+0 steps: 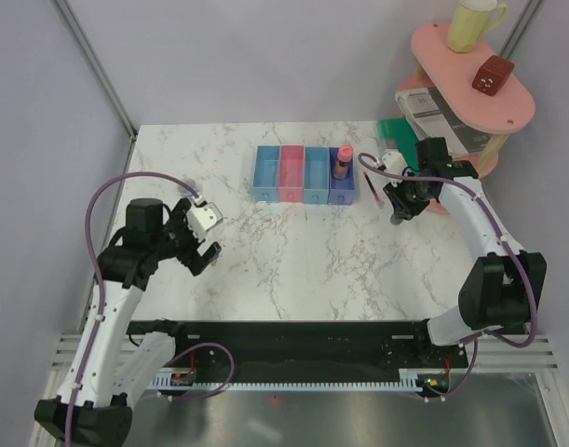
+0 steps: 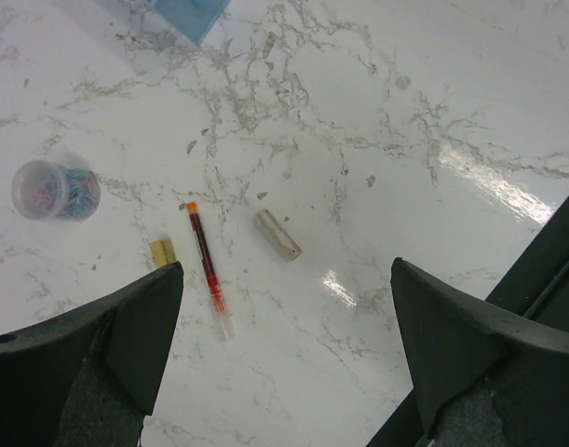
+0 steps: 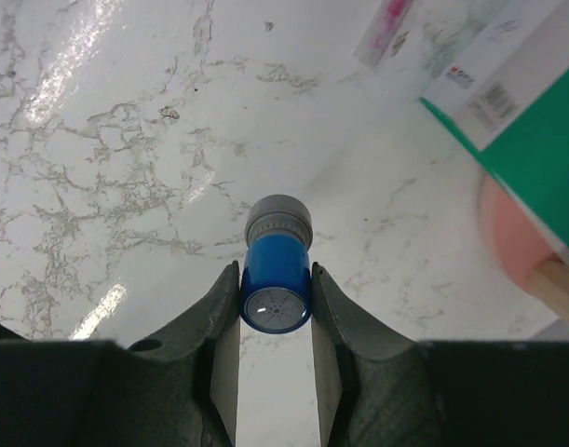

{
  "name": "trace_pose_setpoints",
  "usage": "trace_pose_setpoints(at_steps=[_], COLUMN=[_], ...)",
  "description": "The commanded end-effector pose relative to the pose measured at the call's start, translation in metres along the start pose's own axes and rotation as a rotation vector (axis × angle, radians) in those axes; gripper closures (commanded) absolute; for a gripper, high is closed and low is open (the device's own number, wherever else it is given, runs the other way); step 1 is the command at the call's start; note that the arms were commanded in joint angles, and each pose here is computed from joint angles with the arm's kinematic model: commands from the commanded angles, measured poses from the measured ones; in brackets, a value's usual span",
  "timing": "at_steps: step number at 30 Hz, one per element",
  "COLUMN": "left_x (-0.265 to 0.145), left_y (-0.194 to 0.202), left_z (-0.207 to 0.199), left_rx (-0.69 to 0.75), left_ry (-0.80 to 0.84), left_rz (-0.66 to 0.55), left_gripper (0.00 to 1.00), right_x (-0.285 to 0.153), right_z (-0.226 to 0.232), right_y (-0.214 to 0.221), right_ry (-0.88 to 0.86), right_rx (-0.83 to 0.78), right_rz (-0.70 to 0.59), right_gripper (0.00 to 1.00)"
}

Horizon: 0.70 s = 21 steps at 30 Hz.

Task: Sort the stationery into containers
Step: Pick up the stationery from the center of the board, then place the stationery in the storage box.

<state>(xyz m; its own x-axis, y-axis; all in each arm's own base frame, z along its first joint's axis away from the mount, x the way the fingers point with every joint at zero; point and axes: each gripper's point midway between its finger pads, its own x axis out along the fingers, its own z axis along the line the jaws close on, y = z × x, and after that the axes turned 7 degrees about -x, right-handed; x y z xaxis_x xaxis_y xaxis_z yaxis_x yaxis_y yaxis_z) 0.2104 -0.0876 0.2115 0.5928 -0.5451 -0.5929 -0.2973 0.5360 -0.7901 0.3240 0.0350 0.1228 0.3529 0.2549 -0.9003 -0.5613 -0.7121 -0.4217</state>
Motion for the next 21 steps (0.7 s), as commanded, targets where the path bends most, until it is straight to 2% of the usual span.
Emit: trace_pose_setpoints(at_steps=[1, 5, 10, 16, 17, 21], left_x=[0.019, 0.031, 0.033, 0.054, 0.057, 0.072], left_y=[-0.004, 0.008, 0.019, 0.027, 0.027, 0.019], left_z=[0.039, 0.076, 0.125, 0.165, 0.170, 0.196], left_rx=[-0.070, -0.199, -0.254, -0.253, -0.249, -0.239], left_ry=[-0.101, -0.100, -0.160, -0.176, -0.172, -0.161], left_rz=[-0.014, 0.002, 0.015, 0.015, 0.014, 0.000], left_gripper=[0.00, 0.00, 0.00, 0.00, 0.00, 0.00], right_x=[-0.061, -0.088, -0.113, -0.098, -0.079, -0.061], right_z=[0.005, 0.012, 0.020, 0.019, 0.017, 0.019], right_y=[-0.047, -0.083, -0.140, -0.206, -0.212, -0.260], right_ry=[0.040, 0.054, 0.076, 0.085, 0.073, 0.090], right_rx=[-0.098, -0.148, -0.212, -0.278, -0.281, -0.340], right_rz=[-0.124, -0.186, -0.268, -0.310, -0.282, -0.323], right_gripper=[0.88, 0.88, 0.88, 0.89, 0.89, 0.89])
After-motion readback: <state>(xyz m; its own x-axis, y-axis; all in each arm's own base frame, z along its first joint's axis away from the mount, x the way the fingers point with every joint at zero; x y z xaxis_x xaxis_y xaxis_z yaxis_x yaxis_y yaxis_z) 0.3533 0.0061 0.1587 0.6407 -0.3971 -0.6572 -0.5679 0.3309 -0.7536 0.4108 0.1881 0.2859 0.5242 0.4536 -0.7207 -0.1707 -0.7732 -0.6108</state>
